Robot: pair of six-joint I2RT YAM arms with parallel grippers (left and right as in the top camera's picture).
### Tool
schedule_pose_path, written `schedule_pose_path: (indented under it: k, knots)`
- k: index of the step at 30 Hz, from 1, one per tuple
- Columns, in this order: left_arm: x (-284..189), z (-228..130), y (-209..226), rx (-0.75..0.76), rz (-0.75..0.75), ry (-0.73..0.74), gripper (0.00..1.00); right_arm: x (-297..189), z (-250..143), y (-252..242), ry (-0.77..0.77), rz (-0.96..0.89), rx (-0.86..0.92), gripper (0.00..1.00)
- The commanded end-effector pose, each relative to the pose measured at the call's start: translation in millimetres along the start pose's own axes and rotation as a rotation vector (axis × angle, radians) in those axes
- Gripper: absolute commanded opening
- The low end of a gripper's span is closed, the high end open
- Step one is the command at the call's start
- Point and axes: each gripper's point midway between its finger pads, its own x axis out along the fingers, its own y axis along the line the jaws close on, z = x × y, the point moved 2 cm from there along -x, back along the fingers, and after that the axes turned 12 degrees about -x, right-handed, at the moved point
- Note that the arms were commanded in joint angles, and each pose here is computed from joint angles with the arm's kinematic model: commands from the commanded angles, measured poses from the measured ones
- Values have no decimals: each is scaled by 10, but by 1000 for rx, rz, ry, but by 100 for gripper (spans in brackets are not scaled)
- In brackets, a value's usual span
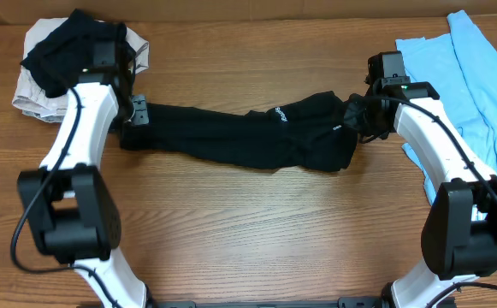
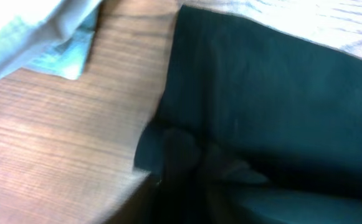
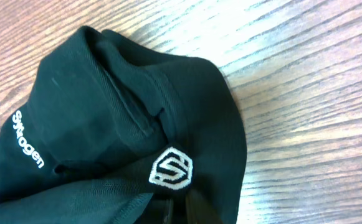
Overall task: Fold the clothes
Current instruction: 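Pull the shirt ends apart to straighten the folded shirt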
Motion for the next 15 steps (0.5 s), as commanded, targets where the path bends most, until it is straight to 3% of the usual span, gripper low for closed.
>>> schedule_pose_path:
  k: [1, 3, 6, 10, 15]
  knots:
    - [290, 95, -82, -10, -11, -3, 58, -42, 127, -45, -45, -23, -14, 4]
    - [403, 142, -165, -8, -33, -18, 80, -43, 161, -31, -61, -19, -28, 5]
    - [393, 157, -192, -7, -45, -21, 97, -50, 168, -30, -63, -20, -61, 22]
    - [205, 156, -114, -14, -34, 7, 100, -180, 182, 10, -55, 1, -77, 42]
    - [70, 96, -121, 74, -117, 69, 100, -518, 305, 73, -79, 5, -83, 55]
